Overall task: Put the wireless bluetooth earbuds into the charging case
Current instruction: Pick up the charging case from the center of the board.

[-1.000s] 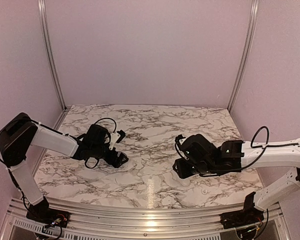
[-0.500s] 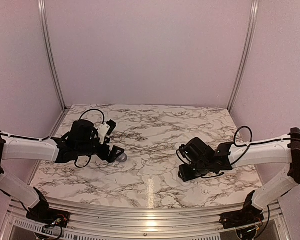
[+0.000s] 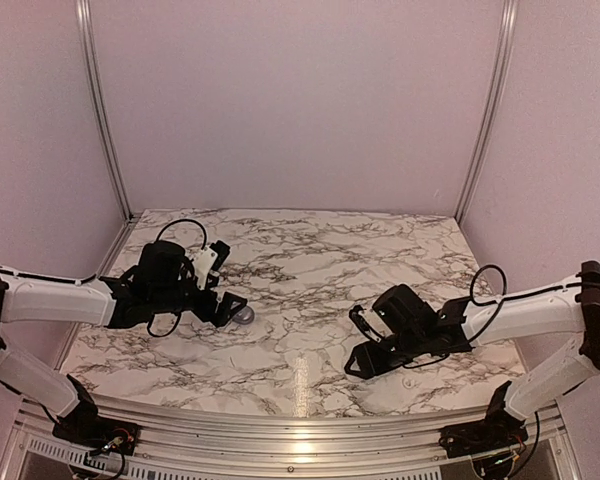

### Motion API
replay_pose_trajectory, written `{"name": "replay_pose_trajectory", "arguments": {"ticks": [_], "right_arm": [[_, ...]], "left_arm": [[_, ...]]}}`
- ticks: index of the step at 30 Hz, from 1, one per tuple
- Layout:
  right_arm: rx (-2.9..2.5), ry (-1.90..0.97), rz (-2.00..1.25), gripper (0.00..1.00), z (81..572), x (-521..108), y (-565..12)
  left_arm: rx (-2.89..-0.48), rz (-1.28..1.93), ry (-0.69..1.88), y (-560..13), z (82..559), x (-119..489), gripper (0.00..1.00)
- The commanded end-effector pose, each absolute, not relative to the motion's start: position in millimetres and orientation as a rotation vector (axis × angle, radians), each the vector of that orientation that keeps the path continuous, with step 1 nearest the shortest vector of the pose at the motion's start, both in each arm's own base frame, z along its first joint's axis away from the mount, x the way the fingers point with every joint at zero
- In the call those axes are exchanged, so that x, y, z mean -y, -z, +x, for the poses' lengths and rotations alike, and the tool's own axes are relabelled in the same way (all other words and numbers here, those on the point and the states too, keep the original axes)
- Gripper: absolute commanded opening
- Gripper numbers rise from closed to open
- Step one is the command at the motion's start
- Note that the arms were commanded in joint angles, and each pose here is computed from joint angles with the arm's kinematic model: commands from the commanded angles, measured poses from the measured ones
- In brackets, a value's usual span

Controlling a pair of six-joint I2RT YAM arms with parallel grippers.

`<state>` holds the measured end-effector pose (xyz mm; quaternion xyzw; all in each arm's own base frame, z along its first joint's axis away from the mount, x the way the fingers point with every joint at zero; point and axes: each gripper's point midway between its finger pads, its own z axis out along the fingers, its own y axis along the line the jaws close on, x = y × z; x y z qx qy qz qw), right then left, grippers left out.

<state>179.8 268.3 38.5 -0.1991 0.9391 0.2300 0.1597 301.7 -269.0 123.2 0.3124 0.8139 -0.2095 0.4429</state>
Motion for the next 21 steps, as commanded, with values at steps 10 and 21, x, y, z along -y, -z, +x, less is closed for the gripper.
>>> {"name": "replay_pose_trajectory", "arguments": {"ticks": [10, 21], "right_arm": [[-2.663, -0.727, -0.494, 0.45, 183.0, -275.7, -37.4], [-2.731, -0.653, -0.486, 0.38, 175.5, -277.7, -10.2]], "left_arm": [[-1.943, 0.770, 0.559, -143.2, 297.2, 272.4, 0.99], [-1.902, 0.828, 0.586, -150.1, 285.0, 283.8, 0.99]]}}
